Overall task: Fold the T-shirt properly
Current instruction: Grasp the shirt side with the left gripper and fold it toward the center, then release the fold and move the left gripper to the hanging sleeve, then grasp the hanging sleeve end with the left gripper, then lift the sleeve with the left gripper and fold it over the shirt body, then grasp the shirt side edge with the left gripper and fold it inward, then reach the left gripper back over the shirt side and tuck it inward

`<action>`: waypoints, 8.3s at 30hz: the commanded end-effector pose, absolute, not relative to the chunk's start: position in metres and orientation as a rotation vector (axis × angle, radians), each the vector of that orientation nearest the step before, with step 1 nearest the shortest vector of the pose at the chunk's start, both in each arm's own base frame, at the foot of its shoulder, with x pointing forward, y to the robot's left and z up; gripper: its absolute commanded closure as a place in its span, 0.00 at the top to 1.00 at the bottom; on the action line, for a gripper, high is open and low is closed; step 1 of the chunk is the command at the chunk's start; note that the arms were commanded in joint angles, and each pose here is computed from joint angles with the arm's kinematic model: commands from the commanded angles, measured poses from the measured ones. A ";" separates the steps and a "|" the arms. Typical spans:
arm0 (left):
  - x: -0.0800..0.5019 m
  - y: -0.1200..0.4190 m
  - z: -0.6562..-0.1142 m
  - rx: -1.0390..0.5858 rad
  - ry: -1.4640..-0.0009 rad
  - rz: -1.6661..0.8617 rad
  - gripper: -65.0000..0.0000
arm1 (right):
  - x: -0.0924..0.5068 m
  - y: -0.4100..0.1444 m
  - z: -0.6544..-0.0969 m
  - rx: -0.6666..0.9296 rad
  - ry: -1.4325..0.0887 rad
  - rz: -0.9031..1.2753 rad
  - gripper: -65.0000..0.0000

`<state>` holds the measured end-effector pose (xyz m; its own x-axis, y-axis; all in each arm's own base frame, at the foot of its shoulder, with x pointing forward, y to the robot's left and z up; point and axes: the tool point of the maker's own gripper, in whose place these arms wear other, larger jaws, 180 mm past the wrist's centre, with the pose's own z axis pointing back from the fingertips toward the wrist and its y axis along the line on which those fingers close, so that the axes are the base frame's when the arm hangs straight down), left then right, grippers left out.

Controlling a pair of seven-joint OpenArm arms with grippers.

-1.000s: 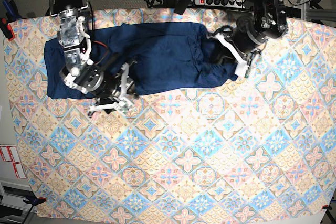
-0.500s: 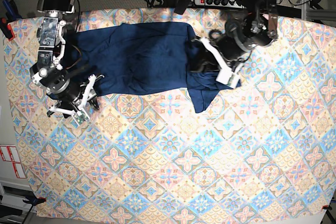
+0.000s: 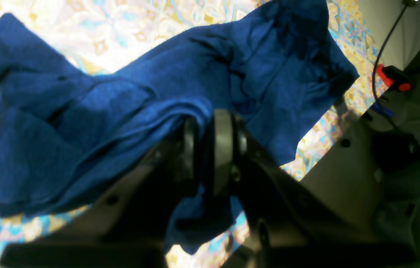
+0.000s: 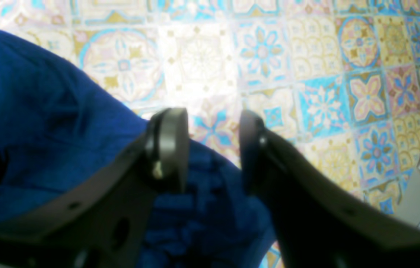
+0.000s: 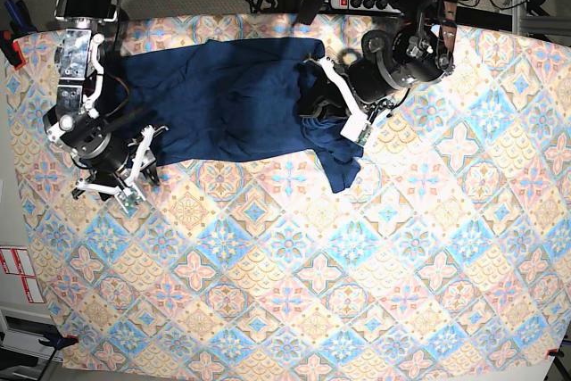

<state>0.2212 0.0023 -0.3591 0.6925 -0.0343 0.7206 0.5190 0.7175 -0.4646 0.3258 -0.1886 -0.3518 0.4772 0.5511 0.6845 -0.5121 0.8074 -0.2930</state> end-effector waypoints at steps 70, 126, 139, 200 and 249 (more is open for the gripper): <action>0.356 0.035 -0.411 -0.743 -0.770 0.008 0.48 | 0.328 -0.227 -0.303 -0.177 -0.961 0.614 0.34; 0.265 -0.192 -0.365 -0.818 -0.482 -0.709 0.00 | 0.313 -0.321 -0.254 -0.383 -1.031 0.385 0.34; 0.279 -0.145 -0.345 -0.806 -0.626 -0.644 0.46 | 0.314 -0.319 -0.255 -0.380 -1.027 0.390 0.34; 0.292 -0.140 -0.338 -1.039 -0.595 -0.170 0.02 | 0.318 -0.307 -0.245 -0.289 -1.102 0.377 0.34; 0.278 -0.045 -0.390 -0.911 -0.423 -0.008 0.48 | 0.317 -0.315 -0.234 -0.323 -1.117 0.376 0.34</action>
<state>0.2700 -0.0424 -0.3964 0.9242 0.1653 0.3441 0.1681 0.6329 -0.7557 0.3113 -0.3131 -0.2527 0.4368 0.4302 0.7900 -0.1446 0.9004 -0.4104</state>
